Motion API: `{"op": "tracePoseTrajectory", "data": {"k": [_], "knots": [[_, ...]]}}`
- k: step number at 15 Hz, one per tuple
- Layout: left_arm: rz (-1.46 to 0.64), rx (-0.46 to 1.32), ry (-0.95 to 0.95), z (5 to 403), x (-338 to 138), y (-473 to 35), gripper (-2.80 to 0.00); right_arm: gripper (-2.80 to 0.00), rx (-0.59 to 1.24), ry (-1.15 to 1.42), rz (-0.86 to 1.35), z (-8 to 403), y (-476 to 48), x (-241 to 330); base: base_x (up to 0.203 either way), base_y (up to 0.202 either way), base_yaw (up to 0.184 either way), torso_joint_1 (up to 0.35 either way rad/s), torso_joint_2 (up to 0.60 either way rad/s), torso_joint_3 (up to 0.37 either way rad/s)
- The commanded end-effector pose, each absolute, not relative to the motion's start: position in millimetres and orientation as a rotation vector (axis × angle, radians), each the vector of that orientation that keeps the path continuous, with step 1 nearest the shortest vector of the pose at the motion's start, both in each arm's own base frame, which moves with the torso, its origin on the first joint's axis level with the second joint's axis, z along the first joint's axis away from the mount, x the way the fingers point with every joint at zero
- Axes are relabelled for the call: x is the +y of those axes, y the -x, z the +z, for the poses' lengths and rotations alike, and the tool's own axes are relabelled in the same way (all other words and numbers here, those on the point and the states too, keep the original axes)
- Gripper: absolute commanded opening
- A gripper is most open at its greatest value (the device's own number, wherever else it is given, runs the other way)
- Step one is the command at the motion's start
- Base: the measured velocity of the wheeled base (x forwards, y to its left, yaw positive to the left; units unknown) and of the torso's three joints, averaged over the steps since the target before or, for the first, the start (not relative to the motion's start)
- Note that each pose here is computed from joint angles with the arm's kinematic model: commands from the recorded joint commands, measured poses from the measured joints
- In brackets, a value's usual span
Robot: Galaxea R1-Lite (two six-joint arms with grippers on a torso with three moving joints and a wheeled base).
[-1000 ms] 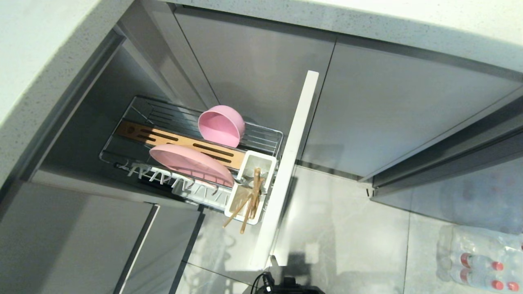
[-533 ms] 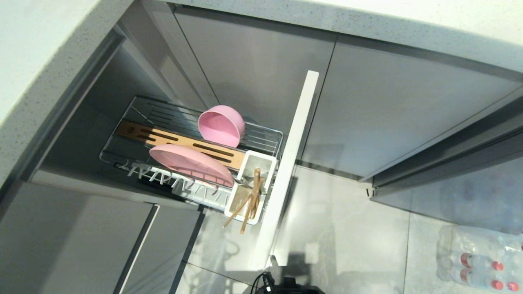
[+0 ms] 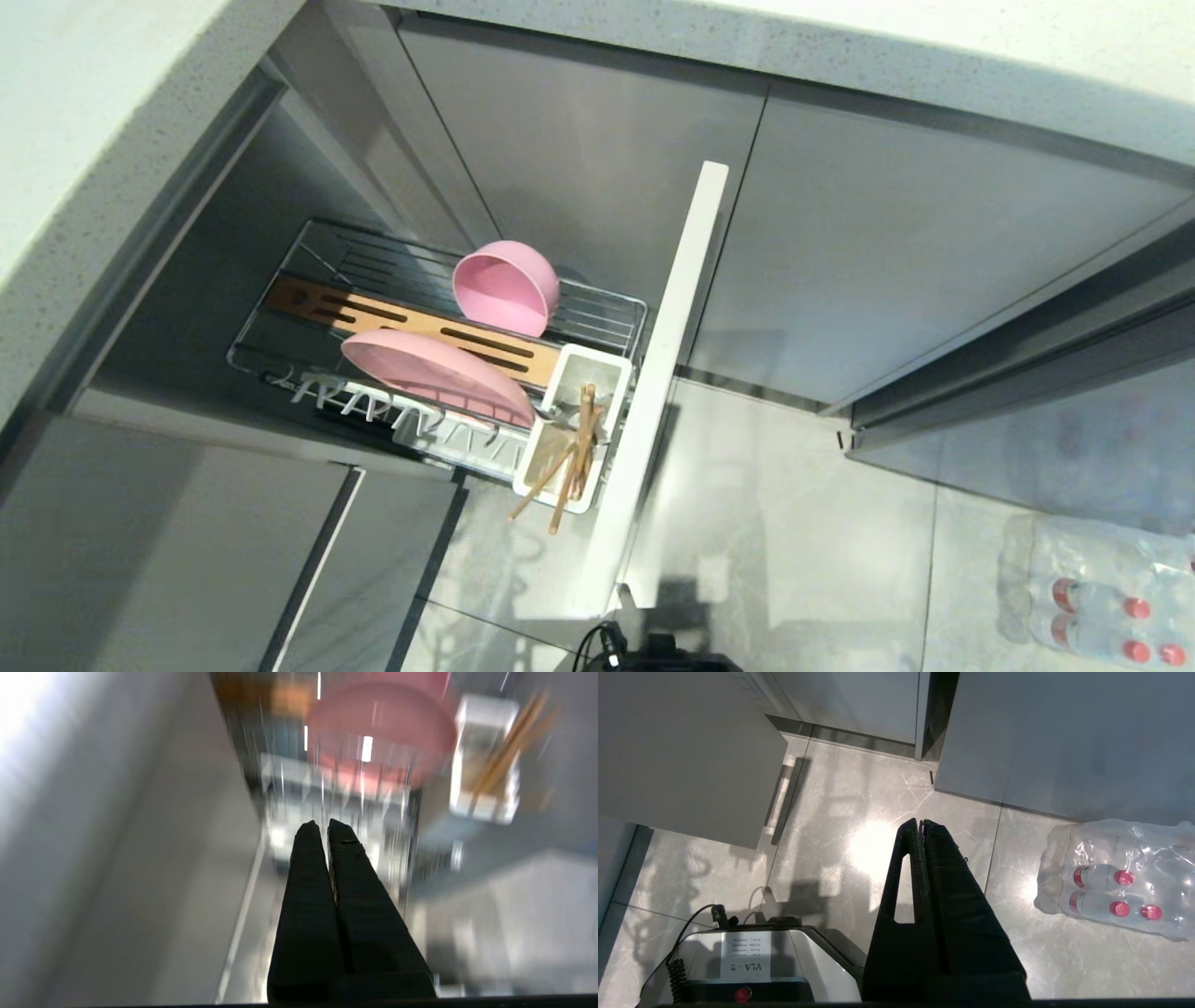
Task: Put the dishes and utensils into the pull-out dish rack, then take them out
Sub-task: Take the plate out of the cupboard
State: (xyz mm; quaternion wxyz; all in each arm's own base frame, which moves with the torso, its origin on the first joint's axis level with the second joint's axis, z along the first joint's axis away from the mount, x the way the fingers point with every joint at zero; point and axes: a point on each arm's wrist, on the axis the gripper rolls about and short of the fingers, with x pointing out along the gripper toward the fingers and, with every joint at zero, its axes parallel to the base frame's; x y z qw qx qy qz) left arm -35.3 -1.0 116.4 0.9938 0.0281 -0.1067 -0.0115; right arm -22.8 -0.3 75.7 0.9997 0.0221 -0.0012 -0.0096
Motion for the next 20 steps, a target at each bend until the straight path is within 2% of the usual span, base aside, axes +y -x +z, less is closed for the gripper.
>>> {"op": "tracePoseTrajectory", "data": {"k": [1, 5, 8, 10, 13, 15, 18, 20], "knots": [[-0.022, -0.314, -0.059, 143.8, -1.1, 49.4, -2.8, -2.8, -0.003, -0.045, -0.018, 75.8, 22.8, -0.3, 0.0, 0.0, 0.0, 0.0, 0.0, 0.0], [-0.138, -0.447, -0.082, 213.6, -4.0, 98.2, -2.8, -2.8, -0.002, -0.045, -0.019, 75.7, 22.8, -0.3, 0.0, 0.0, 0.0, 0.0, 0.0, 0.0], [-0.267, -0.457, -0.02, 281.8, -7.2, 104.5, -2.8, -2.8, -0.002, -0.044, -0.019, 75.8, 22.7, -0.3, 0.0, 0.0, 0.0, 0.0, 0.0, 0.0], [-0.354, -0.496, 0.123, 338.6, -8.2, 101.9, -2.8, -2.8, -0.003, -0.045, -0.018, 75.8, 22.8, -0.3, 0.0, 0.0, 0.0, 0.0, 0.0, 0.0], [-0.495, -0.515, 0.437, 402.8, -8.5, 67.6, -2.8, -2.8, -0.002, -0.044, -0.019, 75.8, 22.7, -0.3, 0.0, 0.0, 0.0, 0.0, 0.0, 0.0], [-0.534, -0.531, 0.601, 425.7, -7.1, 35.1, -2.8, -2.8, -0.003, -0.045, -0.018, 75.8, 22.8, -0.3, 0.0, 0.0, 0.0, 0.0, 0.0, 0.0], [-0.438, -0.489, 0.882, 443.4, -4.0, -26.1, -2.8, -2.8, -0.002, -0.044, -0.018, 75.8, 22.7, -0.3, 0.0, 0.0, 0.0, 0.0, 0.0, 0.0], [-0.457, -0.35, 1.034, 438.6, -8.9, -44.3, -2.8, -2.8, -0.003, -0.044, -0.019, 75.7, 22.8, -0.3, 0.0, 0.0, 0.0, 0.0, 0.0, 0.0]]}}
